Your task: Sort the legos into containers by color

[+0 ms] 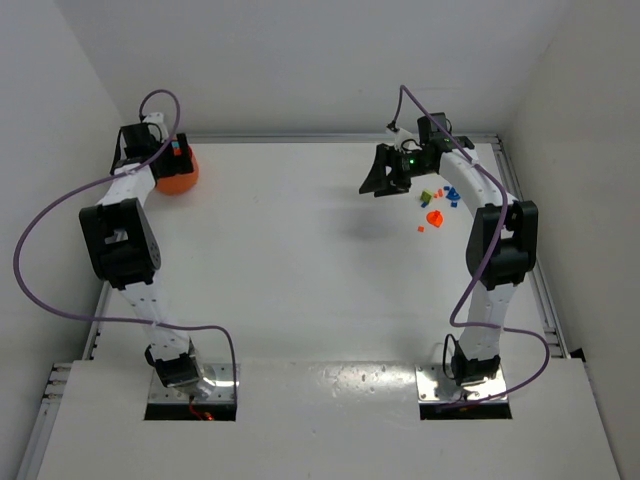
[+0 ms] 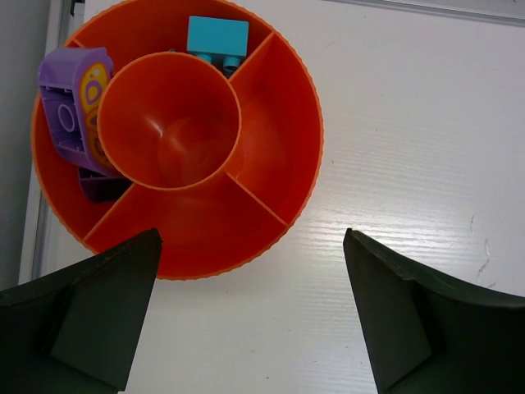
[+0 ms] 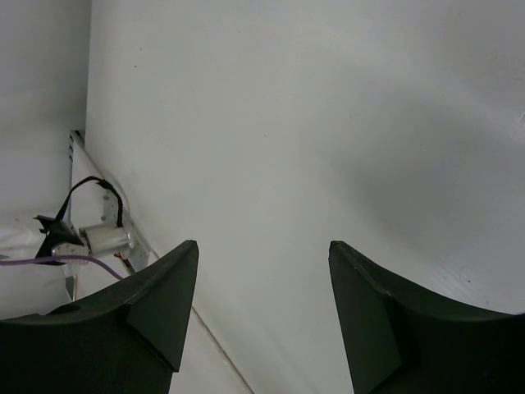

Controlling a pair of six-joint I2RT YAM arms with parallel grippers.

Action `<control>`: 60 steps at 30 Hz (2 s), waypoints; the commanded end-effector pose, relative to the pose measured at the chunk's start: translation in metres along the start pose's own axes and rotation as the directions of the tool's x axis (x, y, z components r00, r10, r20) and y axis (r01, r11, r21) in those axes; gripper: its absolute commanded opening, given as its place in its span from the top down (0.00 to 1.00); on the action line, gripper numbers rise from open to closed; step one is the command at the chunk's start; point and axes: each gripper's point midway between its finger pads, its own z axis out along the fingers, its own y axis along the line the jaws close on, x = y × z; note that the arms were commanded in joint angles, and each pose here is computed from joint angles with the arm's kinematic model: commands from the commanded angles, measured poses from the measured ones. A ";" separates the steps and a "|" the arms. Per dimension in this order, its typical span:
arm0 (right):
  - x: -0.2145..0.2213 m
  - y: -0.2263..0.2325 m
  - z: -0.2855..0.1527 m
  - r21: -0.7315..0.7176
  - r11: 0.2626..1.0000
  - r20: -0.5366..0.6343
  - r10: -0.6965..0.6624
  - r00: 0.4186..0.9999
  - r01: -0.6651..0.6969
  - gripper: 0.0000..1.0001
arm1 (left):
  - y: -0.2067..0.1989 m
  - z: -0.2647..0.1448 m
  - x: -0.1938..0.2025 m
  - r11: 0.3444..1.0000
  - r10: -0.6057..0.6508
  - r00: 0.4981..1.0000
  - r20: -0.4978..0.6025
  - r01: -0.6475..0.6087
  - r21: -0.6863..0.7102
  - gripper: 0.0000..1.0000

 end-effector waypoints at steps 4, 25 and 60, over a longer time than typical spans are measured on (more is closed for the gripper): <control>-0.001 0.001 0.003 -0.007 0.999 0.003 -0.034 0.999 0.034 0.34 | 0.006 -0.022 -0.029 1.000 0.018 0.997 0.077 -0.017 -0.011 0.01; -0.002 0.005 0.000 -0.017 0.999 0.009 -0.041 0.999 0.041 0.34 | -0.033 -0.083 -0.055 0.987 -0.005 0.980 0.198 -0.027 0.161 0.01; -0.059 -0.229 -0.082 0.732 0.601 -0.195 -0.263 0.945 0.319 0.54 | -0.170 -0.206 0.006 0.786 0.232 0.955 0.183 -0.295 0.543 0.01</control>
